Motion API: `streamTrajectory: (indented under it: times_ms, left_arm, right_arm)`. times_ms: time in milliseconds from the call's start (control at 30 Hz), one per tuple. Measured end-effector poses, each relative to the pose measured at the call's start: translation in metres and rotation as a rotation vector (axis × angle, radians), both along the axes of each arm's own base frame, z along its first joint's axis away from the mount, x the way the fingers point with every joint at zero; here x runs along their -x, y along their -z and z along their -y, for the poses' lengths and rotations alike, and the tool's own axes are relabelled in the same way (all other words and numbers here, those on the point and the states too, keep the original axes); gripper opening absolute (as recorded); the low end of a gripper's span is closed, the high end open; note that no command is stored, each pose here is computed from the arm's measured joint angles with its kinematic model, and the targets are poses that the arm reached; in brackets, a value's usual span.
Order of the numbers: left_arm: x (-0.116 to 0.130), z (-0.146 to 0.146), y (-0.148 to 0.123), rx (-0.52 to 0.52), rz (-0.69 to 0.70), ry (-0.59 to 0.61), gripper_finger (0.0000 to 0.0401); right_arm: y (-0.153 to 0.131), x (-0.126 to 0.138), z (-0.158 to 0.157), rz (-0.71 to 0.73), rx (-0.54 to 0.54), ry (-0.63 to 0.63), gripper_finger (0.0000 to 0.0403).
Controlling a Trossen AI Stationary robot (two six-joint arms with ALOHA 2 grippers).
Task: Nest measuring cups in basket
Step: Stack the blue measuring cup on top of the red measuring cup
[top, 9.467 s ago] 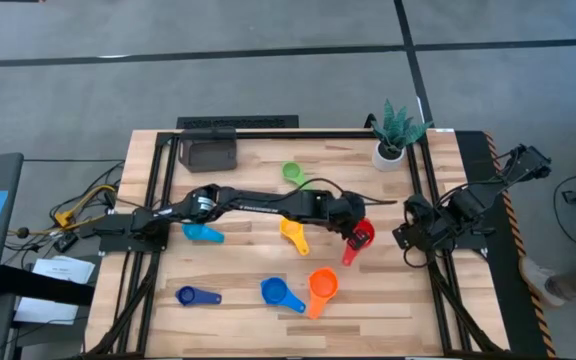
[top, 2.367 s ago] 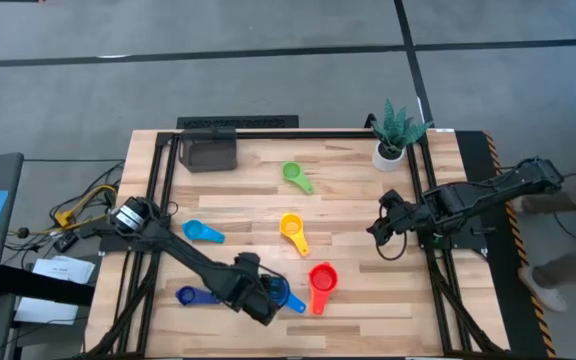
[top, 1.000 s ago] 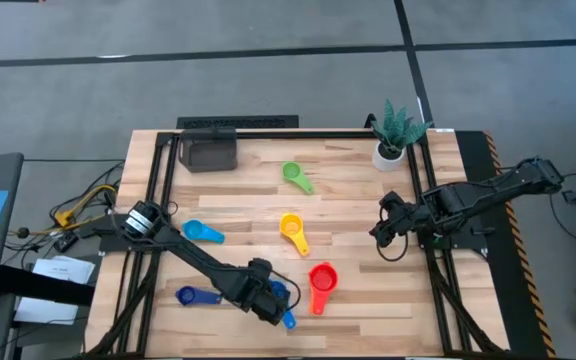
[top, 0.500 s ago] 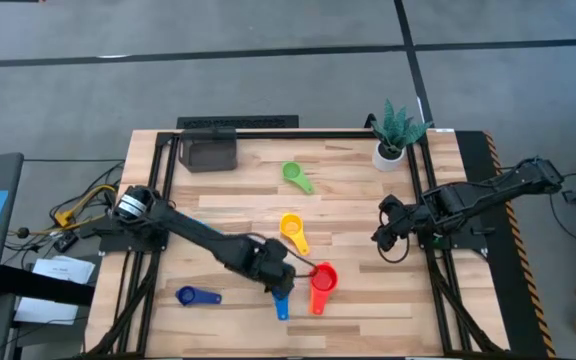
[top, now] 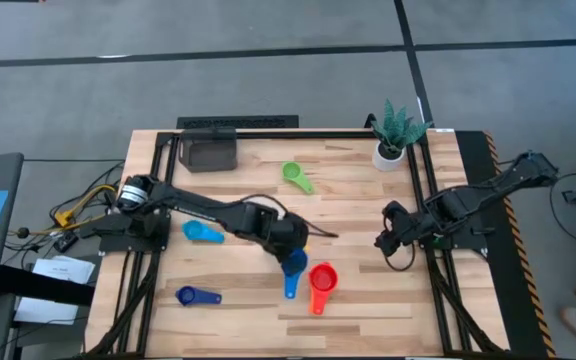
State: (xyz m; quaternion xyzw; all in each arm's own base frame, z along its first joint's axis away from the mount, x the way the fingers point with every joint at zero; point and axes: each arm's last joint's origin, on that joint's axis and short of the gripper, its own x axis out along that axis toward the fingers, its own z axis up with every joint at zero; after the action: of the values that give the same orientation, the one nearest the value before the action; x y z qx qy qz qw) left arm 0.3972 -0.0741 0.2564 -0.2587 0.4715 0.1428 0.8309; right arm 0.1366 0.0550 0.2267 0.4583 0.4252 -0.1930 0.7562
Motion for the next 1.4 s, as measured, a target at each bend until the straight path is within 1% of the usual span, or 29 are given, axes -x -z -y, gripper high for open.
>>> streamTrajectory:
  times_ms: [100, 233, 300, 333, 400, 467, 567, 733, 800, 1000, 1167, 1233, 1400]
  left_arm:
    - [-0.007, -0.008, -0.007, -0.009, 0.071, 0.003, 0.0002]
    - [-0.023, -0.01, -0.015, 0.01, 0.245, -0.003, 0.0002]
    - [-0.028, -0.009, -0.01, 0.008, 0.267, -0.013, 0.0002]
    - [-0.03, -0.009, -0.008, 0.009, 0.272, -0.025, 0.0002]
    - [-0.029, -0.008, -0.003, 0.007, 0.236, -0.031, 0.0002]
    - [-0.033, -0.005, -0.001, 0.014, 0.26, -0.039, 0.0002]
    - [-0.035, 0.001, 0.008, 0.011, 0.237, -0.035, 0.0002]
    - [-0.043, 0.015, 0.019, 0.037, 0.277, -0.02, 0.0002]
    - [-0.041, 0.018, 0.022, 0.029, 0.255, -0.018, 0.0002]
    - [-0.043, 0.022, 0.026, 0.003, 0.264, -0.031, 0.0002]
    - [-0.048, 0.028, 0.043, 0.014, 0.238, -0.017, 0.0002]
    - [-0.051, 0.031, 0.043, 0.027, 0.268, -0.018, 0.0002]
    - [-0.047, 0.033, 0.046, 0.002, 0.231, -0.02, 0.0002]
  right_arm:
    - [0.0, 0.001, -0.003, 0.009, 0.002, 0.029, 0.0167]
    - [0.0, 0.003, -0.006, 0.017, 0.0, 0.059, 0.0161]
    - [0.0, 0.003, -0.007, 0.016, -0.006, 0.068, 0.0159]
    - [0.0, 0.004, -0.007, 0.015, -0.007, 0.069, 0.0158]
    - [0.0, 0.004, -0.008, 0.016, -0.01, 0.068, 0.0157]
    - [0.0, 0.004, -0.008, 0.013, -0.01, 0.071, 0.0157]
    - [0.0, 0.004, -0.007, 0.012, -0.01, 0.075, 0.0158]
    - [0.0, 0.004, -0.007, 0.011, -0.009, 0.076, 0.0154]
    - [0.0, 0.004, -0.007, 0.012, -0.007, 0.078, 0.0153]
    - [0.0, 0.004, -0.007, 0.011, -0.001, 0.072, 0.0153]
    - [0.0, 0.004, -0.007, 0.013, -0.002, 0.072, 0.0153]
    - [0.0, 0.004, -0.008, 0.012, -0.001, 0.069, 0.0151]
    - [0.0, 0.004, -0.008, 0.014, -0.002, 0.068, 0.0146]
